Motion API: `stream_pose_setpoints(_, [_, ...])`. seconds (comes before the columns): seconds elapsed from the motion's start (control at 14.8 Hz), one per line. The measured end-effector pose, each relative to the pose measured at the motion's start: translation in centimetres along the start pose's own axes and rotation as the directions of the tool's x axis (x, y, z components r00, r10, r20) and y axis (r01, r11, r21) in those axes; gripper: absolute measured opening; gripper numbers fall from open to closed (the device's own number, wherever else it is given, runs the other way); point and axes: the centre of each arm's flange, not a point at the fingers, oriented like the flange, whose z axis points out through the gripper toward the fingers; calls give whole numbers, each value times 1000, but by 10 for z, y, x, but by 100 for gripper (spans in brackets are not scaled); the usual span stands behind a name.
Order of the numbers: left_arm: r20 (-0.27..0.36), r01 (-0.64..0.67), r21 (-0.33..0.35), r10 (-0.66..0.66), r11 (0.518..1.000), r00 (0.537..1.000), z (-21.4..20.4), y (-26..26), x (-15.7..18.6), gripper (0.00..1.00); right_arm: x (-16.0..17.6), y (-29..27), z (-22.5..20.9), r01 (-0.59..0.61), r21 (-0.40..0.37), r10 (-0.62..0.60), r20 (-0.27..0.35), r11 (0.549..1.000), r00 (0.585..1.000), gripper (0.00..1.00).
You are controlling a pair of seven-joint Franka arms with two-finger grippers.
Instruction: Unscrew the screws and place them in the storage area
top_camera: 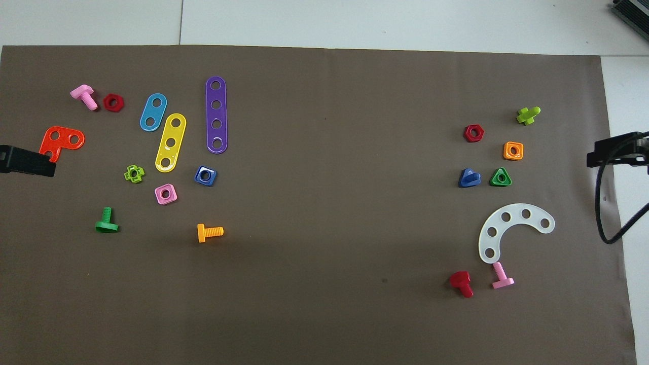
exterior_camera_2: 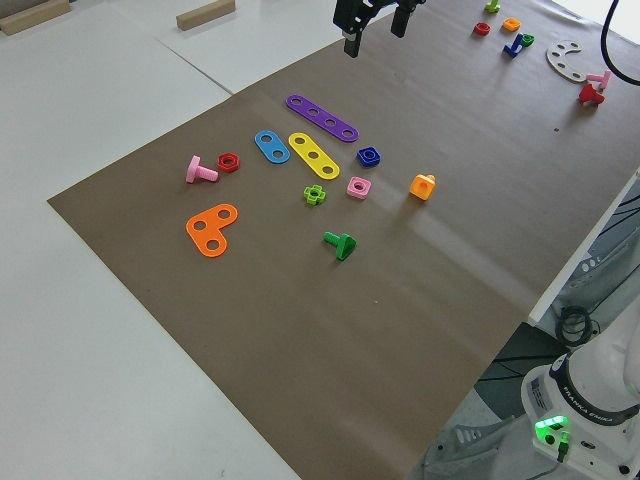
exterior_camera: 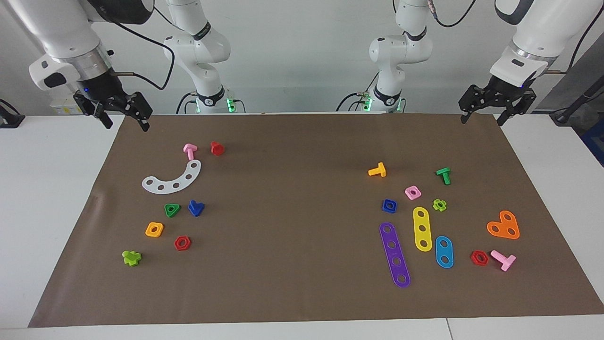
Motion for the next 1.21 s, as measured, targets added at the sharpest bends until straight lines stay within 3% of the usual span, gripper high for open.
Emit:
stream_pose_setpoints(0.4, [0,0,0,0,1000,1000,0,0,0,100,-3,-4,5,9,-25,-9,22,1000,1000,100])
stream_pose_setpoints(0.74, [0,0,0,0,1000,1000,0,0,0,100,-9,-40,4,82,-52,-80,33,995,996,100])
stream_pose_setpoints(1.21, [0,0,0,0,1000,1000,0,0,0,100,-9,-27,1,55,-43,-54,31,998,998,100])
